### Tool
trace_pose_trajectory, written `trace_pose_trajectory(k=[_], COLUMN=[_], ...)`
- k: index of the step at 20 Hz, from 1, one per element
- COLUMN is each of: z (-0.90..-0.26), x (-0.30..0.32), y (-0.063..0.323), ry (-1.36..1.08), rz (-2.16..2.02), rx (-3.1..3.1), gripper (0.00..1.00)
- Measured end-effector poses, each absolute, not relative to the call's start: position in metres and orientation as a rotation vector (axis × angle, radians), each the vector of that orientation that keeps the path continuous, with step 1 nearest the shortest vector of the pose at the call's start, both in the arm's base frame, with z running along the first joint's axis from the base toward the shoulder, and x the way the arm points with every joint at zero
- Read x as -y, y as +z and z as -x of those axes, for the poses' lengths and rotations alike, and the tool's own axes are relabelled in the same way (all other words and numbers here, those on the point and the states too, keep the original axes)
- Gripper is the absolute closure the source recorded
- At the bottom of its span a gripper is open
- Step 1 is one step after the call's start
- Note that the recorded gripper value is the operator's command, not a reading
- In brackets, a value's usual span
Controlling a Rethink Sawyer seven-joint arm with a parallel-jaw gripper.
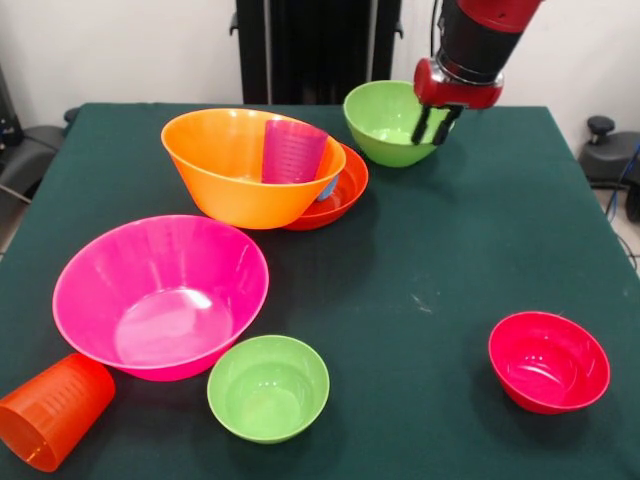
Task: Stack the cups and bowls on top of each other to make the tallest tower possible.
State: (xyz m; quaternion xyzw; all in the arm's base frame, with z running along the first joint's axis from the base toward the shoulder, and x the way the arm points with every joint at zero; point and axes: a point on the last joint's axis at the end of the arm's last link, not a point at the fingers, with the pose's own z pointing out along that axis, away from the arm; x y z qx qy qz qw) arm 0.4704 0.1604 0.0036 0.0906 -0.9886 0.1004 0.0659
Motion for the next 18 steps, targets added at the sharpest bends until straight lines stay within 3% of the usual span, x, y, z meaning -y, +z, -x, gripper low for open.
trace_pose_trajectory(k=[18], z=[-0.4682], x=[-0.1506], y=[-0.0010], ry=[0.320], rz=[-0.260], rx=[2.988], gripper=[0.00])
